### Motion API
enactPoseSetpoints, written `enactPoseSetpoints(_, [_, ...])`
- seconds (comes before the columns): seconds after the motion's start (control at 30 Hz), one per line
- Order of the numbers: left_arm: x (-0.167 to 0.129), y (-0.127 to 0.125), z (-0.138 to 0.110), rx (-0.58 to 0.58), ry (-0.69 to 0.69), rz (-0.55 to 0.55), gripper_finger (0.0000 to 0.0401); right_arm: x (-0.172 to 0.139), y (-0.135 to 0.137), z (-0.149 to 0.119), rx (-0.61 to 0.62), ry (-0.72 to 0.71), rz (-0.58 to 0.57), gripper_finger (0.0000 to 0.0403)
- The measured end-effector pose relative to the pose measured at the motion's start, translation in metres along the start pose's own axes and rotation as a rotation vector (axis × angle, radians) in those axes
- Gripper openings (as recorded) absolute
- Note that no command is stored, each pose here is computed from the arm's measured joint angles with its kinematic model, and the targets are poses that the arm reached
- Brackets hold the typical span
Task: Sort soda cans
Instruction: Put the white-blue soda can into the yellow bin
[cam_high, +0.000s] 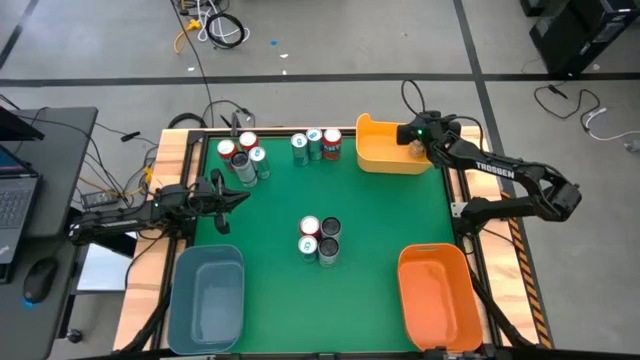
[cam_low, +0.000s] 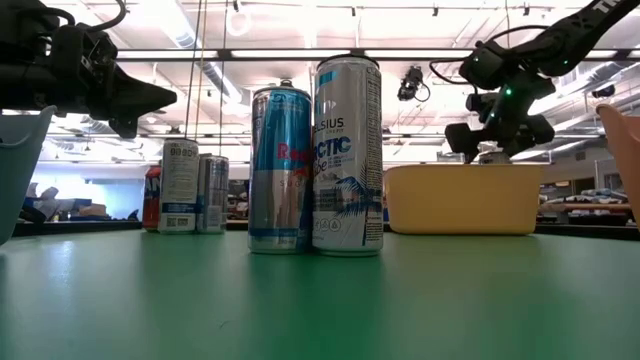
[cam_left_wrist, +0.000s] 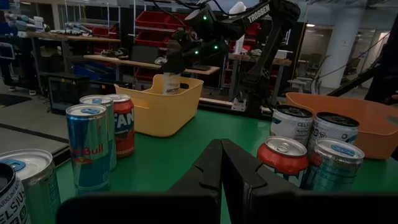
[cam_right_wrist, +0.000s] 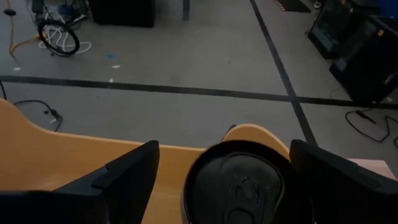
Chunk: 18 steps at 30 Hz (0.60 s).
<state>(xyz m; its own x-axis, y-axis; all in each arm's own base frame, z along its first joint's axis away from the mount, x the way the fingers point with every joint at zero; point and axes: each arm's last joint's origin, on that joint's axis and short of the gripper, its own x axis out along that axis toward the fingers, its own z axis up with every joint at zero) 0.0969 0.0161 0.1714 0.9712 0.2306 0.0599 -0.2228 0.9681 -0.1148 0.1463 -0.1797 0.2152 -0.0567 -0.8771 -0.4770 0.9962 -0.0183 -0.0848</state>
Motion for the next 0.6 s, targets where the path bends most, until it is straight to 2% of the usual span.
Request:
enactPoseSetpoints(0.3, [0.0, 0.0, 0.0, -0.001, -0.003, 0.0, 0.001, -0.018, -0.002, 0.017, -0.039, -0.072, 0.047, 0.0343])
enactPoseSetpoints(0.43, [0.0, 0.0, 0.0, 0.0, -0.003, 0.0, 0.001, -0.032, 0.003, 0.033, -0.119, -0.126, 0.091, 0.0343])
enactPoseSetpoints(0.53, [0.0, 0.0, 0.0, 0.0, -0.003, 0.0, 0.001, -0.049, 0.014, 0.045, -0.183, -0.18, 0.158, 0.0341])
enactPoseSetpoints(0.6, [0.0, 0.0, 0.0, 0.0, -0.003, 0.0, 0.001, -0.065, 0.025, 0.052, -0.228, -0.212, 0.255, 0.0337])
